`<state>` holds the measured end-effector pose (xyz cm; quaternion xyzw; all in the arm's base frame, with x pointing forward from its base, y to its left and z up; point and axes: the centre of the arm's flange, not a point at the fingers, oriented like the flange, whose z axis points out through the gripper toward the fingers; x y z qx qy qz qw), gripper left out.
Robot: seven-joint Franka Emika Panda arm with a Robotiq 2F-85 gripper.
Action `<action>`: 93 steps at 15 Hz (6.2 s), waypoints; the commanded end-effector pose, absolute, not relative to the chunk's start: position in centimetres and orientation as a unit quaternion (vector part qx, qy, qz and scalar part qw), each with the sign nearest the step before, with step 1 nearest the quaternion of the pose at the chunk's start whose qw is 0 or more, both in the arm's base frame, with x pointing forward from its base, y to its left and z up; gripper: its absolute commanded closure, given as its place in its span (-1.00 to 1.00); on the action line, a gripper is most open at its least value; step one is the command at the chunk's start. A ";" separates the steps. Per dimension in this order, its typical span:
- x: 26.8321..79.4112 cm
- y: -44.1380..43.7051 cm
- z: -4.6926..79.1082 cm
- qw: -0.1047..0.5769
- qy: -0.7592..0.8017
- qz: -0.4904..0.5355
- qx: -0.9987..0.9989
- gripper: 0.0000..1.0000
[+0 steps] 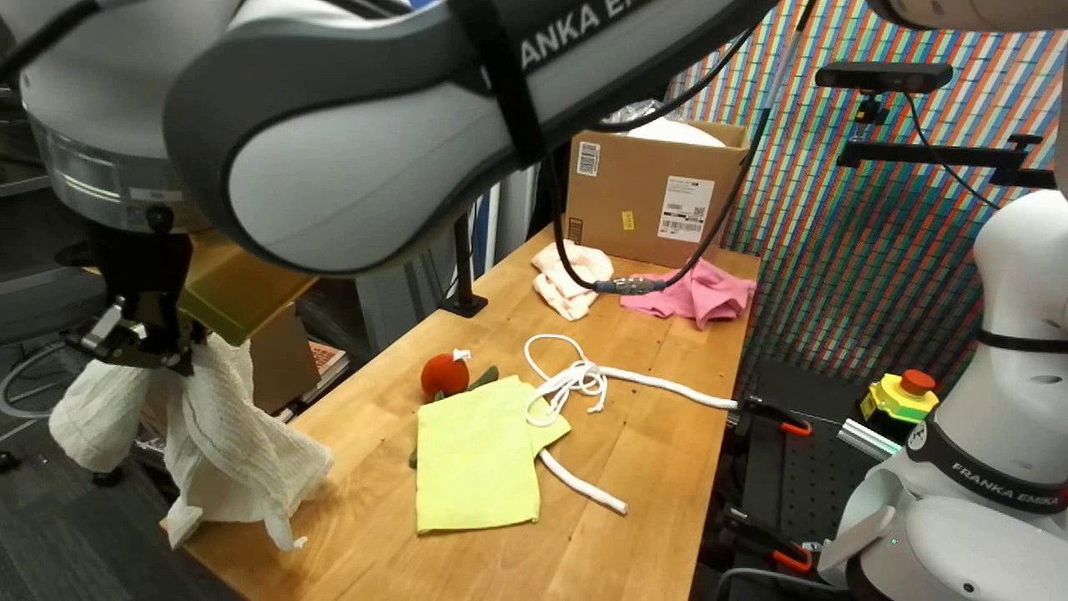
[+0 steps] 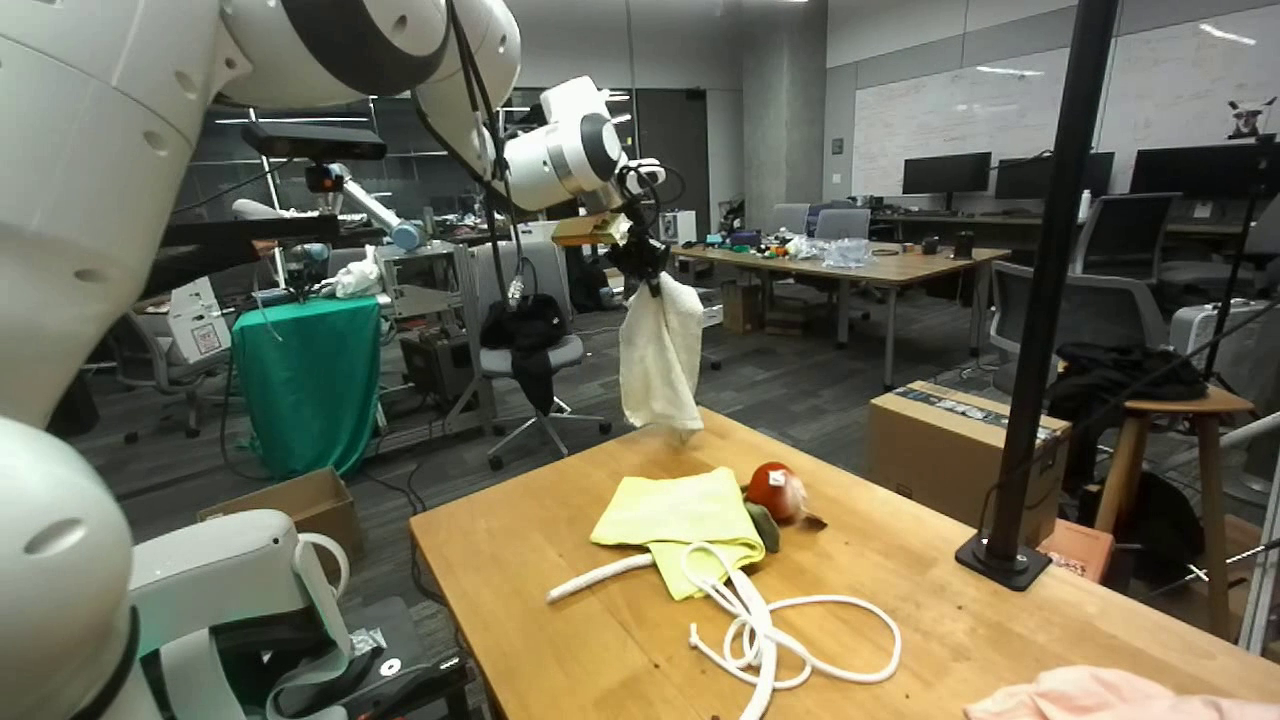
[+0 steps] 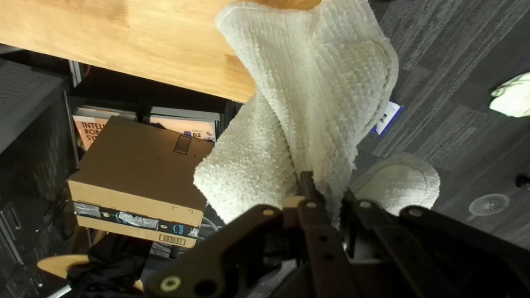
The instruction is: Separate the objects on the heap
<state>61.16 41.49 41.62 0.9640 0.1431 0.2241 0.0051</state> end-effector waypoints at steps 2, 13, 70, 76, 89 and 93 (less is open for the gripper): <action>63.7 41.9 38.3 0.050 0.144 0.217 0.964 0.89; 64.4 39.4 37.5 0.101 0.131 0.180 0.970 -0.75; 51.8 17.9 14.9 0.110 0.285 0.083 0.949 -0.31; 51.6 18.6 15.7 0.114 0.283 0.076 0.949 0.59; 50.6 20.7 24.1 0.121 0.297 0.020 0.947 0.90; 50.1 21.6 26.3 0.103 0.305 0.015 0.947 0.90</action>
